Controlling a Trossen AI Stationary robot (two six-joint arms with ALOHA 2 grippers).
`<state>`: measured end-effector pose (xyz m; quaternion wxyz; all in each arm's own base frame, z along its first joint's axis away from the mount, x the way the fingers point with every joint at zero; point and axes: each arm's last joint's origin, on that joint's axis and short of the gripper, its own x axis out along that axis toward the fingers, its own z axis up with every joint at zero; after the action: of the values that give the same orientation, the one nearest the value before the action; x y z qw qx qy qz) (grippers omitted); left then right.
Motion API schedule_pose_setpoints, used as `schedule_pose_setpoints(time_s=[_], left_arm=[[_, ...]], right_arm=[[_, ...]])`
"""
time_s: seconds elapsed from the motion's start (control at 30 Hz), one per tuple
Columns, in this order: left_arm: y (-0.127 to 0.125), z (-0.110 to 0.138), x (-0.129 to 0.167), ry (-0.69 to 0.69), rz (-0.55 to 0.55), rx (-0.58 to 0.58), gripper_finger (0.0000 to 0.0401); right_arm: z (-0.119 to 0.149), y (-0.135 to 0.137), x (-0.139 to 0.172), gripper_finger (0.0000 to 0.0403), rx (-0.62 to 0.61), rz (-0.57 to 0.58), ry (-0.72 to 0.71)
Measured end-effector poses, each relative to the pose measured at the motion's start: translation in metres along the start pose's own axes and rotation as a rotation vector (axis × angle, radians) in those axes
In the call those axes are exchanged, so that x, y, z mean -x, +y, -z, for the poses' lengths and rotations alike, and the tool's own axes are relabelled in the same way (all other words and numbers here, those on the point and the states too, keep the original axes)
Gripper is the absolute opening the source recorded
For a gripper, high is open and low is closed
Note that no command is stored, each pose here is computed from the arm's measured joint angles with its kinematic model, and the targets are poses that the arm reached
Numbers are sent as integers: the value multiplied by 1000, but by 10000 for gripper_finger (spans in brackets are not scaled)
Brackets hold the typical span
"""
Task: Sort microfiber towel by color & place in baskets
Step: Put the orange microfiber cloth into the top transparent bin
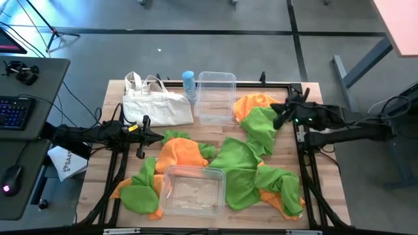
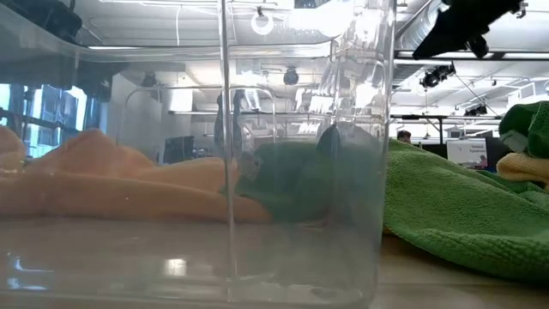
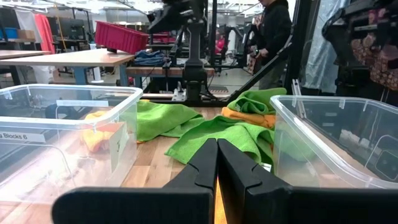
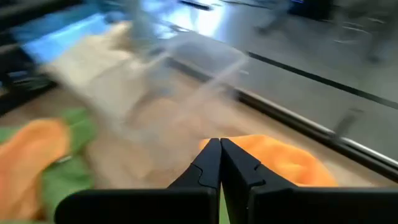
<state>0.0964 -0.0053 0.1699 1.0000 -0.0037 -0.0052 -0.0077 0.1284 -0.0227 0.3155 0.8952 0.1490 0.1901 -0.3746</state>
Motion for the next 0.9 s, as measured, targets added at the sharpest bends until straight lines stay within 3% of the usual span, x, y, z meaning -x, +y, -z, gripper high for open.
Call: schedule_pose_setpoints(time_s=[0.23,0.5,0.7,0.9], left_arm=[[0,0,0,0,0,0,0],[0,0,0,0,0,0,0],[0,0,0,0,0,0,0],[0,0,0,0,0,0,0]], right_arm=[[-28,-10,-22,0,-152,205,170],[-47,-43,-70,0,-294,329,349],[-43,-78,-115,0,-320,375,527],[-30,-110,-153,25,-357,311,682]])
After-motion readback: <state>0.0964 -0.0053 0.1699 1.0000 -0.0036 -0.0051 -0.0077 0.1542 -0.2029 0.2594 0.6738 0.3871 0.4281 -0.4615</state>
